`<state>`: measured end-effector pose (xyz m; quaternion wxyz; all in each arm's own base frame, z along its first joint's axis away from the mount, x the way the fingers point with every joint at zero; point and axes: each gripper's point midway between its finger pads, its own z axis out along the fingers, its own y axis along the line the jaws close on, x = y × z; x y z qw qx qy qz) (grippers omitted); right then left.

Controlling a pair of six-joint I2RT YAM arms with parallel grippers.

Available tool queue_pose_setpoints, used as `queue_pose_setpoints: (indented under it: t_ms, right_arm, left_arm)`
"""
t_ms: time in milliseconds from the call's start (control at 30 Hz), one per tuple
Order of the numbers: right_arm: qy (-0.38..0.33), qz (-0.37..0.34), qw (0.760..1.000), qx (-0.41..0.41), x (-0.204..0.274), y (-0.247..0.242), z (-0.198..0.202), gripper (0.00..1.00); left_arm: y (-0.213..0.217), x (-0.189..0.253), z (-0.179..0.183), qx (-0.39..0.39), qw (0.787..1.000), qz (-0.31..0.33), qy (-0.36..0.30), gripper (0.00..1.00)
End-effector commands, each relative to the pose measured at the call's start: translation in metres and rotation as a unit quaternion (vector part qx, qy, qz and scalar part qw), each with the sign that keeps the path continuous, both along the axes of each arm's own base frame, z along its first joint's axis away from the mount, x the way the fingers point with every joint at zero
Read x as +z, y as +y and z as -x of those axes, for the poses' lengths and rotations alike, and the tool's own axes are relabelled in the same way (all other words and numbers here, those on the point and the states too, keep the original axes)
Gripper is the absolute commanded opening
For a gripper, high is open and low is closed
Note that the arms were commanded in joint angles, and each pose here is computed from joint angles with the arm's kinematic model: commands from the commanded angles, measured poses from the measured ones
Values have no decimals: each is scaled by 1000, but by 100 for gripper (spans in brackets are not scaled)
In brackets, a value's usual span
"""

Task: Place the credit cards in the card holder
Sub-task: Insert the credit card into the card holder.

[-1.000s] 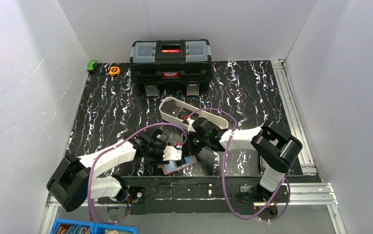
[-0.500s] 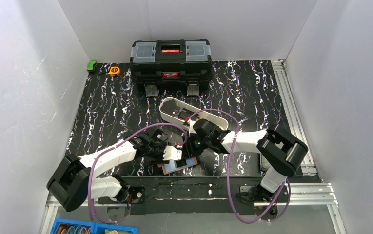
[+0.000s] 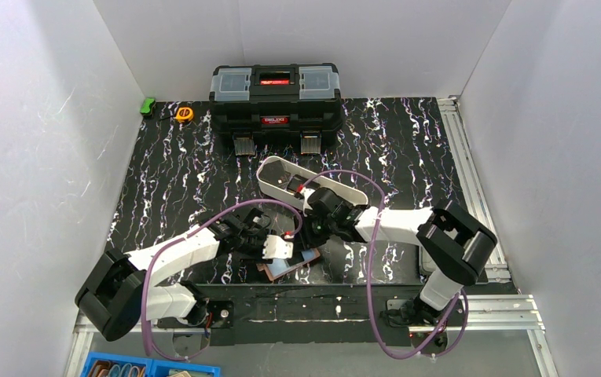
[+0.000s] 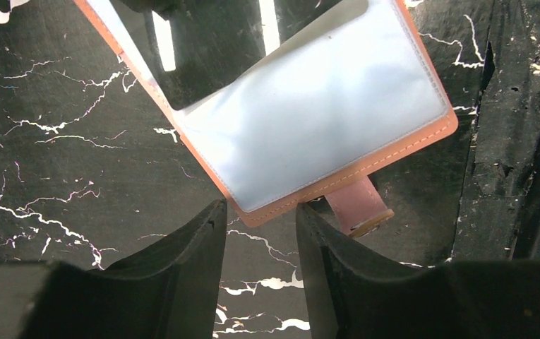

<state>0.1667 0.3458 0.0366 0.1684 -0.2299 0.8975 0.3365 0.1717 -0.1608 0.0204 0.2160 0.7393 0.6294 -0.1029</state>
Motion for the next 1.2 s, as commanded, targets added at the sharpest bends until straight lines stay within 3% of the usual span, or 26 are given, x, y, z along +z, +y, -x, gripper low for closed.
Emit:
queue_pose_setpoints:
  t_ms: [0,200,700,967,1167]
  right_arm:
    - [-23,36,999,-30,-7,-5,-22,41]
    - [-15,35,999,-31,-10,4,-27,35]
    - [-6,19,1000,-16,-9,20,-12,32]
    - [-70,51,996,-24,8,-5,-30,31]
    - [-84,40,995,-30,15,10,-45,32]
  left_arm:
    - [13,-14,13,-8,1000,-25,16,39]
    - [13,-15,12,-7,1000,-24,14,39]
    - [13,-17,12,-11,1000,-26,13,38]
    - [15,-16,14,-12,1000,-25,13,38]
    - [15,-16,13,-12,999,-27,12,37]
